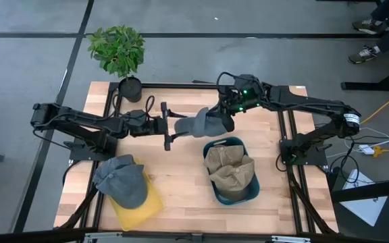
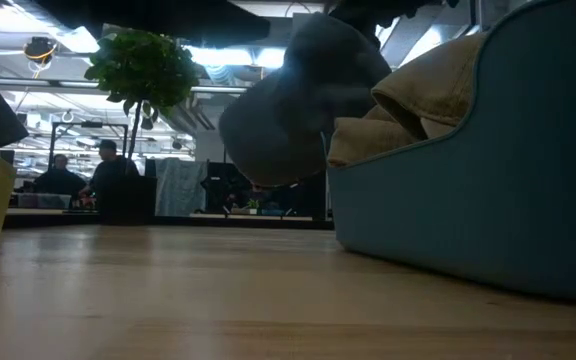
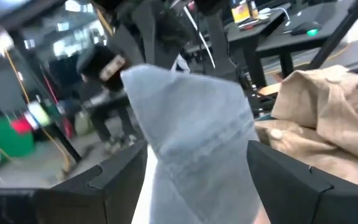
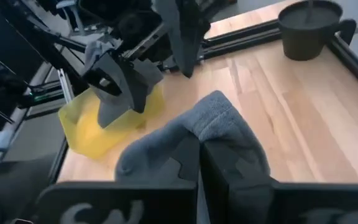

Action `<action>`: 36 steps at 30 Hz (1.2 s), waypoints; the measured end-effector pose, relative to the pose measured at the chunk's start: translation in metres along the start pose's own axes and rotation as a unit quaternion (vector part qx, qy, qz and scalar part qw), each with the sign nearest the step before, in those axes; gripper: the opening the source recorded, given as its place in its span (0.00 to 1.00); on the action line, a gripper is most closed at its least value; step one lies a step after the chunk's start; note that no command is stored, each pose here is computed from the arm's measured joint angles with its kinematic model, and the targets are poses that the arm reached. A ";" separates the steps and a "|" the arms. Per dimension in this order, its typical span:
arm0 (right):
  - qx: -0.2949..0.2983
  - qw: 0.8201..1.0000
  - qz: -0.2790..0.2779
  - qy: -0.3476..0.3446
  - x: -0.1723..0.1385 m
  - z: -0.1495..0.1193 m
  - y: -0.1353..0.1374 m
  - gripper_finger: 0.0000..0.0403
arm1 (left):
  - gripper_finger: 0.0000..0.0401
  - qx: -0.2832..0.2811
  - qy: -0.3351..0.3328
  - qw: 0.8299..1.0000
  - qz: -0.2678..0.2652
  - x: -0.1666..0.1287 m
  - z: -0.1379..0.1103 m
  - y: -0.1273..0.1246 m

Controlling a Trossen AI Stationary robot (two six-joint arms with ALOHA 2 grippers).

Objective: Pick & Place hat
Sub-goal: Put the blue cap into the yellow bin

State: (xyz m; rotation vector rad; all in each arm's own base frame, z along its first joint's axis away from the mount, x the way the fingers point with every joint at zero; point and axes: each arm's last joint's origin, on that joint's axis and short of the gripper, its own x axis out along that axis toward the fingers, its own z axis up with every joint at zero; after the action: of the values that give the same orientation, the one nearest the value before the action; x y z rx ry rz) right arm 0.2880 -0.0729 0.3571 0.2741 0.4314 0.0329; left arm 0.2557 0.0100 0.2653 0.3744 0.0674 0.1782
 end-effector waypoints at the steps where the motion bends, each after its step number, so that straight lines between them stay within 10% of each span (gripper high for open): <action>1: -0.006 1.000 0.001 0.000 0.000 0.000 0.000 0.02 | 0.68 -0.016 0.008 1.000 0.001 0.000 0.000 0.001; 16: -0.177 0.979 0.100 -0.031 0.005 0.003 0.025 0.02 | 0.64 -0.162 0.114 0.978 -0.065 0.003 -0.011 0.020; 27: -0.185 0.979 0.064 -0.048 0.006 0.007 0.025 0.02 | 0.06 -0.235 0.093 0.943 -0.216 0.001 -0.008 0.015; 36: -0.140 0.988 0.056 -0.040 0.005 0.006 0.023 0.11 | 0.02 -0.237 0.114 0.951 -0.164 -0.004 -0.009 0.023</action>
State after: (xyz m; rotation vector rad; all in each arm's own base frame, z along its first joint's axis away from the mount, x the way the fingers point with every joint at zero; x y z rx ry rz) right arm 0.2956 -0.0516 0.3662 0.0223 0.3254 0.1904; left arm 0.2471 0.0331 0.2654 -0.1414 0.3073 -0.0949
